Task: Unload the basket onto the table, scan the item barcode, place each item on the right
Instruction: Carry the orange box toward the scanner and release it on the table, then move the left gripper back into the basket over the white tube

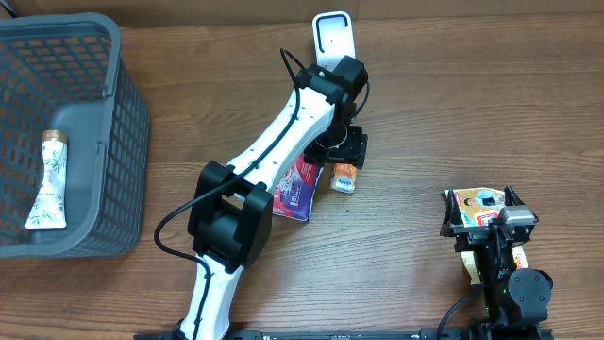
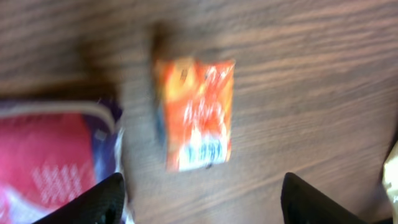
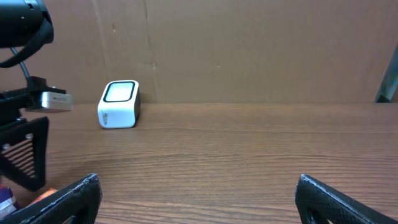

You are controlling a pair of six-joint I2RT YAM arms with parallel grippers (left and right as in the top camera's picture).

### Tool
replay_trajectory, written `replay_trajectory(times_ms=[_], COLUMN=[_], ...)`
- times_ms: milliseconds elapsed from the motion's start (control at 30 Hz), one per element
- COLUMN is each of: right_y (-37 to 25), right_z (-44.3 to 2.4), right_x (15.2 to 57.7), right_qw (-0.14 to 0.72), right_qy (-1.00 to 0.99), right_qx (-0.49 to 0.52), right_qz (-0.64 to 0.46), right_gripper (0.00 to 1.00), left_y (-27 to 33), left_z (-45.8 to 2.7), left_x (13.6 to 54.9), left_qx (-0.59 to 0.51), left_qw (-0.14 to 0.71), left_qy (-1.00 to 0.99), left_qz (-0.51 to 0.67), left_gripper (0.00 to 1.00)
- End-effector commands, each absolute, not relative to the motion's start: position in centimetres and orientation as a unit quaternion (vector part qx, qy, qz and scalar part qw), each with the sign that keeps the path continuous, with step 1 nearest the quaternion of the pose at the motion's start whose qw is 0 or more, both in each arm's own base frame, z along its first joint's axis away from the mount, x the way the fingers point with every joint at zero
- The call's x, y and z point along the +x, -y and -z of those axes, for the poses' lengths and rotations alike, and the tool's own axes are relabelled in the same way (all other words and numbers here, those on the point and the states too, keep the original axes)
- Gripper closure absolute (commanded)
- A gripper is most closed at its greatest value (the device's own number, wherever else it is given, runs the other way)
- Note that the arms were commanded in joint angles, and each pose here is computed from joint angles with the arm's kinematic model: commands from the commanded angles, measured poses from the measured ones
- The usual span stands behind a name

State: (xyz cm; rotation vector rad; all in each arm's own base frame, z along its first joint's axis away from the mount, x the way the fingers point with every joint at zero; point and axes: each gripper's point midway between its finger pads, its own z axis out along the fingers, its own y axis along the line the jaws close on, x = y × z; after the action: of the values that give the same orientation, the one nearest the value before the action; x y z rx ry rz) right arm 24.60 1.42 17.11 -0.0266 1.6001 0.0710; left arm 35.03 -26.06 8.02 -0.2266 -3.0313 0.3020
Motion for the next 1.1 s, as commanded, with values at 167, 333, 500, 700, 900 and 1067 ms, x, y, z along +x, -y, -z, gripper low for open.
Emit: replay_trajectory(times_ms=[167, 333, 500, 700, 900, 1067], right_y=[-1.5, -1.5, -1.5, -1.5, -1.5, -1.5], right_z=[-17.0, -17.0, -17.0, -17.0, -17.0, -17.0], right_x=[24.6, 24.6, 24.6, 24.6, 24.6, 24.6], right_qw=[0.698, 0.698, 0.698, 0.698, 0.698, 0.698], right_qy=[-0.715, -0.715, -0.715, -0.715, -0.715, -0.715], right_qx=[-0.015, -0.015, -0.015, -0.015, -0.015, -0.015], right_qz=[-0.031, -0.031, -0.031, -0.031, -0.031, -0.031], right_gripper=[0.00, 0.00, 0.00, 0.00, 0.00, 0.00], left_y=[23.6, 20.8, 16.7, 9.7, -0.7, -9.3], left_z=[-16.6, -22.6, -27.5, -32.1, -36.3, -37.5], left_x=[39.0, 40.5, 42.0, 42.3, 41.0, 39.1], left_qx=[-0.067, -0.043, -0.017, 0.054, 0.150, 0.249], left_qw=[-0.030, -0.091, -0.161, -0.225, -0.291, -0.314], left_qy=[0.989, 0.986, 0.978, 0.964, 0.940, 0.914], left_qz=[-0.126, -0.133, -0.130, -0.129, -0.100, -0.068], left_gripper=[0.25, 0.17, 0.07, 0.00, 0.00, 0.00])
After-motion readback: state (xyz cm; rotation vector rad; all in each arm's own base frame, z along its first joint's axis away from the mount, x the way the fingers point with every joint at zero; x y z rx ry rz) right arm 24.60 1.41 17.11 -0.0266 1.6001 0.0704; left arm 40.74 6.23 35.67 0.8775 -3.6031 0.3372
